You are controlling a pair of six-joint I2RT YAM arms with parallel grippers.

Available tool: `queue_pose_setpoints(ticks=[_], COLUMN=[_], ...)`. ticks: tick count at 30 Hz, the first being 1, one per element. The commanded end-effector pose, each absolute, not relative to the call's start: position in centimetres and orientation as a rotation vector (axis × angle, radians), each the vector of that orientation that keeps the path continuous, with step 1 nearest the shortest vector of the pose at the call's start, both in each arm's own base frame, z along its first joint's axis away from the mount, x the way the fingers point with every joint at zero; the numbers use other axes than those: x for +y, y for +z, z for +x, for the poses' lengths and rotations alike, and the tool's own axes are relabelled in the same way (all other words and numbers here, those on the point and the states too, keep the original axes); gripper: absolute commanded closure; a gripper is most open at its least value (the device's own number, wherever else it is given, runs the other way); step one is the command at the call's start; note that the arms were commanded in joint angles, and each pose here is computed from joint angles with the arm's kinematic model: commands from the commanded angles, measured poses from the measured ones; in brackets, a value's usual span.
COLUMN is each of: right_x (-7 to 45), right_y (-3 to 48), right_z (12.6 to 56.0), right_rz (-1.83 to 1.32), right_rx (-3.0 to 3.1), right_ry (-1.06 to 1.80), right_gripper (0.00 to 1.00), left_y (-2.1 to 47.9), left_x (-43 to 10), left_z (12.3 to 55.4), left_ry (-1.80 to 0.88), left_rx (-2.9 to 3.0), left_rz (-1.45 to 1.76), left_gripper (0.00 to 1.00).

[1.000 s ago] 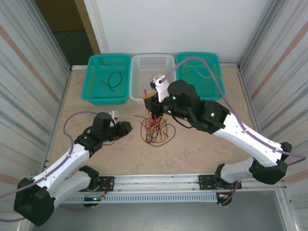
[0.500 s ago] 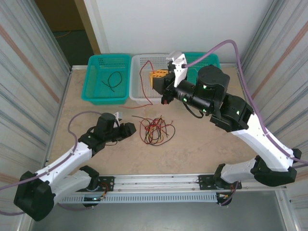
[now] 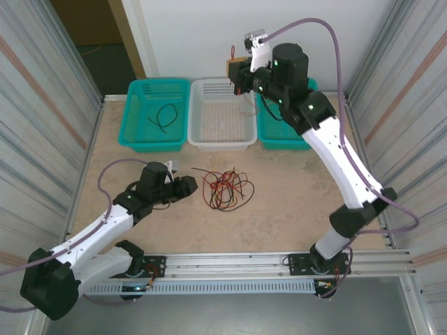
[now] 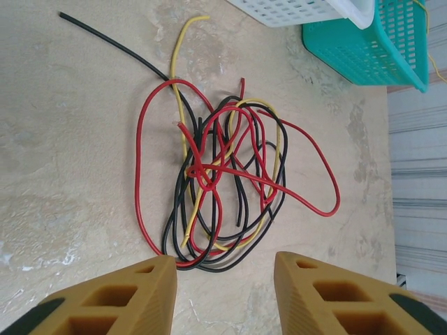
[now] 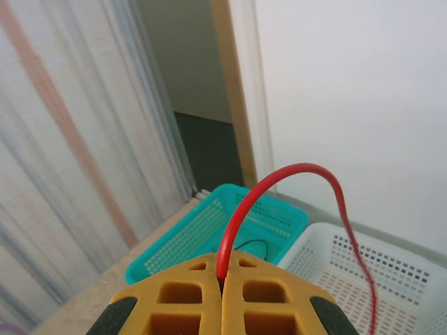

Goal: Untangle the cables

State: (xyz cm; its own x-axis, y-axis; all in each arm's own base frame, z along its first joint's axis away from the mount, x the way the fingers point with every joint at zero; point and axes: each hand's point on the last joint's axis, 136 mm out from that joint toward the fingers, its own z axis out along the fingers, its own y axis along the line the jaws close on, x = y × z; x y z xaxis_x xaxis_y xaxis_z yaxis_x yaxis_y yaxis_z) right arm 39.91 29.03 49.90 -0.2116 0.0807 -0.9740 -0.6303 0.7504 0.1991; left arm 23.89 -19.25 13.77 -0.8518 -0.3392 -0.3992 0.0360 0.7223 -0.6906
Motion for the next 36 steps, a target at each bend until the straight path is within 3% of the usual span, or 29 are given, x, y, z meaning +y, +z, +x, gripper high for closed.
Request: queue_pose_setpoints(ticks=[1, 6, 10, 11, 13, 14, 17, 22, 23, 30, 36], right_x=[29.7, 29.5, 30.0, 30.4, 31.2, 31.3, 31.4, 29.4, 28.9, 27.5, 28.8], right_y=[49.8, 45.8, 38.7, 36.2, 31.4, 29.0, 24.2, 22.4, 22.2, 16.5, 14.2], right_z=[42.5, 49.0, 52.2, 52.4, 51.7, 51.1, 47.8, 39.6, 37.9, 28.0, 25.2], right_rz=[-0.451, -0.413, -0.384, -0.383, -0.394, -0.391, -0.374, -0.327, -0.335, -0.479, -0.586], right_rx=[1.653, 1.734, 1.922, 1.989, 2.128, 2.202, 2.318, 2.347, 2.364, 2.593, 2.623], right_ry=[0.748, 0.718, 0.801, 0.809, 0.808, 0.784, 0.719, 0.72, 0.695, 0.599, 0.318], right_gripper=[0.96, 0.92, 0.89, 0.83, 0.59, 0.53, 0.49, 0.36, 0.24, 0.26, 0.27], left_y=[14.0, 13.8, 14.1, 14.1, 14.3, 14.4, 14.4, 13.5, 13.5, 13.2, 13.1], left_x=[-18.4, -18.0, -18.5, -18.6, -18.7, -18.8, -18.6, -17.7, -17.7, -18.9, -19.1], left_z=[23.8, 24.3, 25.2, 25.4, 25.5, 25.4, 24.9, 24.3, 24.3, 24.2, 23.0], left_ry=[-0.906, -0.876, -0.873, -0.872, -0.885, -0.895, -0.897, -0.867, -0.869, -0.943, -0.976], left_rx=[2.427, 2.435, 2.434, 2.436, 2.437, 2.436, 2.431, 2.431, 2.435, 2.48, 2.53], left_rz=[-0.232, -0.278, -0.297, -0.302, -0.311, -0.311, -0.302, -0.335, -0.334, -0.371, -0.385], left_gripper=[0.57, 0.54, 0.53, 0.53, 0.51, 0.48, 0.43, 0.39, 0.39, 0.47, 0.5])
